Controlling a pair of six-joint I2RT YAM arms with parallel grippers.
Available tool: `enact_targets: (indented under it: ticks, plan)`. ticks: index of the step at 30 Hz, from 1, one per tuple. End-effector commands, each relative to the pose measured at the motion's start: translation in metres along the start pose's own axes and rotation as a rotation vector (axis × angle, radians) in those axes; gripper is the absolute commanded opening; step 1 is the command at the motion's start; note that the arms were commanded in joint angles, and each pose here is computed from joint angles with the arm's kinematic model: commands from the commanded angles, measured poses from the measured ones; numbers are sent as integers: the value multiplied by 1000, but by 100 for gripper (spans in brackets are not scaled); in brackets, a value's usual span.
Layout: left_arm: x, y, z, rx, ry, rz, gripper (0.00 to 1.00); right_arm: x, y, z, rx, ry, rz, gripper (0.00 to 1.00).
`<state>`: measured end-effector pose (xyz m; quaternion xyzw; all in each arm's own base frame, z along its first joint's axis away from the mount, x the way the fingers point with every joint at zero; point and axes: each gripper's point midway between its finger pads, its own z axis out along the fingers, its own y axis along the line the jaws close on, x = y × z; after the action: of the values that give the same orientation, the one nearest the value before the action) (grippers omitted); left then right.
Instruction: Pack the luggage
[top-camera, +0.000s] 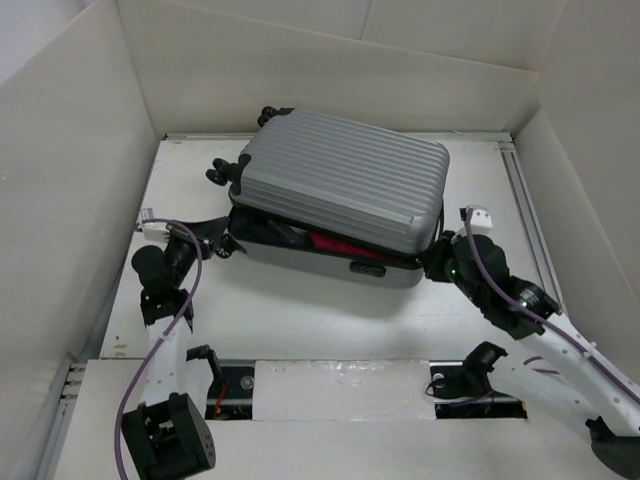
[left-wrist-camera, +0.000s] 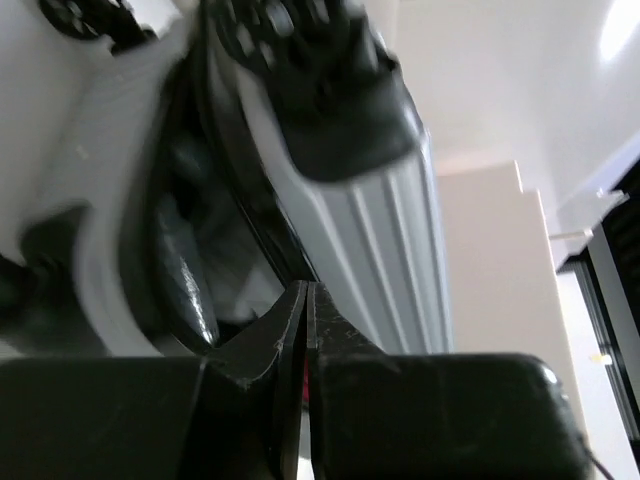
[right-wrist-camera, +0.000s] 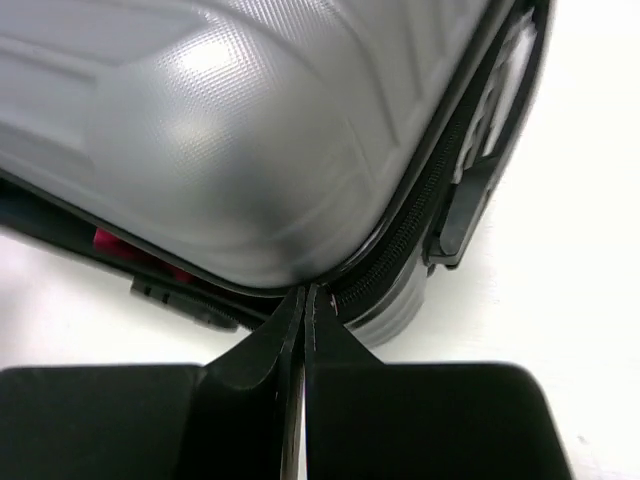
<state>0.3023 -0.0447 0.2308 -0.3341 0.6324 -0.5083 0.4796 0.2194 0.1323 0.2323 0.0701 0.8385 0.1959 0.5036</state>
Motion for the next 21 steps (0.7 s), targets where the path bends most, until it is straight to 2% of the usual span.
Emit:
enact_targets:
  ticks: [1,2,3,5,9,11,12,13,14,17,18,20,21]
  plan:
    - [11,-4,-5,33,-6,-1,0,-27,102,-11,-498,-49,113,0]
    - [13,-4,-7,36,-7,0,0,-8,107,-10,-525,-25,131,0]
    - [16,-7,-7,46,3,6,0,31,93,5,-489,31,132,0]
    - [20,1,-9,37,6,8,0,49,84,14,-441,52,180,0]
    - [26,5,-13,40,23,26,0,23,74,6,-412,-54,324,0]
    - [30,9,-15,38,34,22,0,17,79,-1,-458,-76,430,0]
    - [32,14,-15,29,36,15,0,6,98,-12,-559,-113,483,0]
    - [34,18,-16,20,39,9,0,18,105,-10,-594,-105,498,0]
    - [34,18,-16,20,39,9,0,18,131,-19,-692,-102,542,0]
    - [35,16,-17,30,47,15,0,19,171,-21,-785,-81,565,0]
    - [35,13,-18,37,45,20,0,42,187,-4,-766,-21,528,0]
    - [37,10,-20,50,52,27,0,36,232,-18,-853,-7,549,0]
    - [39,5,-22,70,57,41,0,53,243,-6,-826,25,526,0]
